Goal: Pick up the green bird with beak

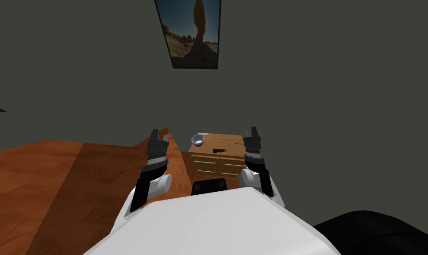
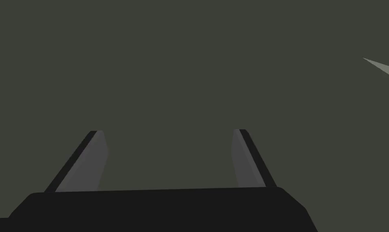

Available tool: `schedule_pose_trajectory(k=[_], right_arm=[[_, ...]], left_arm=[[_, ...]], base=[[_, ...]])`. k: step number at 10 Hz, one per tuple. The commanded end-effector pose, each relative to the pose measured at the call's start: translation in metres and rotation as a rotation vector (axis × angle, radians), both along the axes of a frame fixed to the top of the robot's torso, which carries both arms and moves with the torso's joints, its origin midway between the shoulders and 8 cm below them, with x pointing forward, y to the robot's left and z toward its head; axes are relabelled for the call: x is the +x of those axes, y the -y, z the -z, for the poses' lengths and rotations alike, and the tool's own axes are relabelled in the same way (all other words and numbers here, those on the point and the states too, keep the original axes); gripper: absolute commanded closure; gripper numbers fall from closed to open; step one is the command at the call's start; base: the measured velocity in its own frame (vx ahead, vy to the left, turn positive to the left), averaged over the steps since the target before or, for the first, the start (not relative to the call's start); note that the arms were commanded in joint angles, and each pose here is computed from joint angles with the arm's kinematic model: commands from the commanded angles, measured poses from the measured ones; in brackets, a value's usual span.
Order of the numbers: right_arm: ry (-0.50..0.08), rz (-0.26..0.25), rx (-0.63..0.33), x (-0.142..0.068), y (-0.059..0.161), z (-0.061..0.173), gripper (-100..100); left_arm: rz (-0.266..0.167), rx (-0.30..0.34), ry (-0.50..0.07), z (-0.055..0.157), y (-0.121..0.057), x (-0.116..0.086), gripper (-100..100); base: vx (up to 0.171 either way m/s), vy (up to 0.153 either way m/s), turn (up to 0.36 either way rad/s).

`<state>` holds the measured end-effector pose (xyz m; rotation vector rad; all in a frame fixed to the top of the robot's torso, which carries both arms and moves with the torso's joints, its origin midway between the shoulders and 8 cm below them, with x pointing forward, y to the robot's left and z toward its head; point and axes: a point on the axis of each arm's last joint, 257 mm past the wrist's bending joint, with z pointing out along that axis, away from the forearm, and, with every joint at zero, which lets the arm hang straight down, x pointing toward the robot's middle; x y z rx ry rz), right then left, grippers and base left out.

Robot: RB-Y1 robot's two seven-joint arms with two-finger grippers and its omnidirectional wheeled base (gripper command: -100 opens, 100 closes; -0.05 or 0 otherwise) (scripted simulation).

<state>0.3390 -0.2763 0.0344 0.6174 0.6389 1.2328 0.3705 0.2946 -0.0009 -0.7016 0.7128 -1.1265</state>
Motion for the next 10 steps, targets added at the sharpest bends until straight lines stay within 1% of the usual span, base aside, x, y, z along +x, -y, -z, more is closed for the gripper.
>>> schedule_pose_trajectory(k=[1,2,4,6,7,8,9,10], right_arm=[[-0.05,-0.029,-0.043,0.007,-0.011,0.014,-100],[-0.083,-0.044,-0.067,0.011,-0.017,0.025,-100],[-0.174,-0.079,-0.132,0.02,-0.031,0.055,-100],[-0.291,-0.111,-0.207,0.027,-0.045,0.097,-100],[-0.357,-0.125,-0.249,0.029,-0.05,0.123,-100],[-0.361,-0.132,-0.265,0.028,-0.051,0.124,-100],[-0.432,-0.147,-0.313,0.027,-0.056,0.152,-100],[-0.433,-0.15,-0.32,0.027,-0.056,0.152,-100]], left_arm=[[0.0,0.0,0.0,0.0,0.0,0.0,0],[0.0,0.0,0.0,0.0,0.0,0.0,0],[0.0,0.0,0.0,0.0,0.0,0.0,0],[0.0,0.0,0.0,0.0,0.0,0.0,0],[0.0,0.0,0.0,0.0,0.0,0.0,0],[0.0,0.0,0.0,0.0,0.0,0.0,0],[0.0,0.0,0.0,0.0,0.0,0.0,0],[0.0,0.0,0.0,0.0,0.0,0.0,0]], base=[[-0.06,0.028,-0.017],[-0.108,0.05,-0.016],[-0.115,0.087,-0.006],[-0.119,0.081,0.013],[-0.137,0.095,0.03],[-0.096,0.066,0.004],[-0.076,0.068,0.028],[-0.066,0.06,0.014]])
